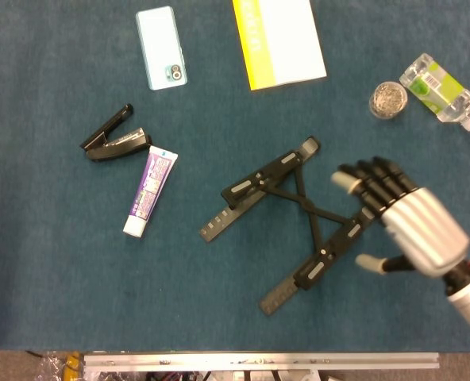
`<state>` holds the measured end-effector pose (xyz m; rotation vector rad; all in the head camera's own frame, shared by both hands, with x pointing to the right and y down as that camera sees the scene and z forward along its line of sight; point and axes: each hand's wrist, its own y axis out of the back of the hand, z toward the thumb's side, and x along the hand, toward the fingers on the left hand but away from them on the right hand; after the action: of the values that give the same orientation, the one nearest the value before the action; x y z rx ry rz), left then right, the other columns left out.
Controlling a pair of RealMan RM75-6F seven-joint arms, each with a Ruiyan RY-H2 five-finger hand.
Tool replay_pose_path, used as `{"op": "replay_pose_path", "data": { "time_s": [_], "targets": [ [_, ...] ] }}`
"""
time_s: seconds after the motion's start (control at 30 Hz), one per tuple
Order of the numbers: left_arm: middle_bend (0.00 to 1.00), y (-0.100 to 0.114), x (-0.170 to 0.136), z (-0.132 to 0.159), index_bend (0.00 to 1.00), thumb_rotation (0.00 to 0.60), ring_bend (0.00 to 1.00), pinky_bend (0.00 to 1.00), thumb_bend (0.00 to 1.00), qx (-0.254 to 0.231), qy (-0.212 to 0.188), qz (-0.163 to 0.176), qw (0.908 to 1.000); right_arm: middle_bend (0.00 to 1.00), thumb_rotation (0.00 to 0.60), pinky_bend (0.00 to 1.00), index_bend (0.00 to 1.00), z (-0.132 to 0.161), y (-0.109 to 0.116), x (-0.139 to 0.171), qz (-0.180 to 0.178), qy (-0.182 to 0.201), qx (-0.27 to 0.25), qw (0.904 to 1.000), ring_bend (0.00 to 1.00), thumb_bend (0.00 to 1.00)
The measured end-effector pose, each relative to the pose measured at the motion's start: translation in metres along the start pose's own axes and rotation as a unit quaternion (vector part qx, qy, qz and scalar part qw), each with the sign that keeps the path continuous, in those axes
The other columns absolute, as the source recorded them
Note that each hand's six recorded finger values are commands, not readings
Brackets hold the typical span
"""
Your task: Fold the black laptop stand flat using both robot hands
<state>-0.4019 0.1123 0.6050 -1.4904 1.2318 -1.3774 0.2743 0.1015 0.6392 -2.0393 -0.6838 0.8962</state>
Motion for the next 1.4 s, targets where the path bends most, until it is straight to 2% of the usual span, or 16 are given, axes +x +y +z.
{"op": "replay_pose_path", "data": {
  "time_s": [0.27,0.53,0.67,0.73,0.83,0.97,1.2,1.4],
  "targets": [
    [0.07,-0.002,-0.001,-0.004,0.15,0.600,0.05,0.07,0.47,-0.003,0.004,-0.006,1.0000,0.07,0.600,0.04,0.00,0.014,-0.027,-0.004,0.031,0.030,0.004,0.9991,0.00,0.00],
    [0.06,-0.001,0.000,-0.005,0.15,0.600,0.05,0.07,0.47,-0.009,0.001,-0.006,0.9999,0.07,0.600,0.04,0.00,0.038,-0.041,-0.016,0.020,0.072,0.009,0.9971,0.00,0.00],
    [0.06,-0.001,0.000,-0.007,0.15,0.600,0.05,0.07,0.47,-0.010,0.001,-0.009,0.9999,0.07,0.600,0.04,0.00,0.041,-0.048,-0.023,0.019,0.080,0.020,0.9964,0.00,0.00],
    [0.06,-0.002,0.000,-0.007,0.15,0.600,0.05,0.07,0.47,-0.012,0.000,-0.010,0.9999,0.07,0.600,0.04,0.00,0.040,-0.051,-0.027,0.019,0.080,0.025,0.9963,0.00,0.03],
    [0.06,-0.002,0.000,-0.008,0.15,0.600,0.05,0.07,0.47,-0.013,-0.002,-0.010,0.9999,0.07,0.600,0.04,0.00,0.038,-0.052,-0.031,0.009,0.079,0.039,0.9961,0.00,0.18],
    [0.06,-0.001,0.001,-0.008,0.15,0.600,0.05,0.07,0.47,-0.014,-0.004,-0.009,0.9999,0.07,0.600,0.04,0.00,0.034,-0.048,-0.036,-0.012,0.075,0.054,0.9957,0.00,0.27],
    [0.06,-0.004,0.004,-0.006,0.15,0.600,0.05,0.07,0.47,-0.012,-0.010,-0.014,0.9998,0.07,0.600,0.04,0.00,0.022,-0.034,-0.037,-0.041,0.055,0.064,0.9956,0.00,0.28],
    [0.06,-0.006,0.007,-0.004,0.15,0.600,0.05,0.07,0.47,-0.011,-0.015,-0.018,0.9997,0.07,0.600,0.04,0.00,-0.001,-0.018,-0.030,-0.070,0.016,0.071,0.9949,0.00,0.28]
  ]
}}
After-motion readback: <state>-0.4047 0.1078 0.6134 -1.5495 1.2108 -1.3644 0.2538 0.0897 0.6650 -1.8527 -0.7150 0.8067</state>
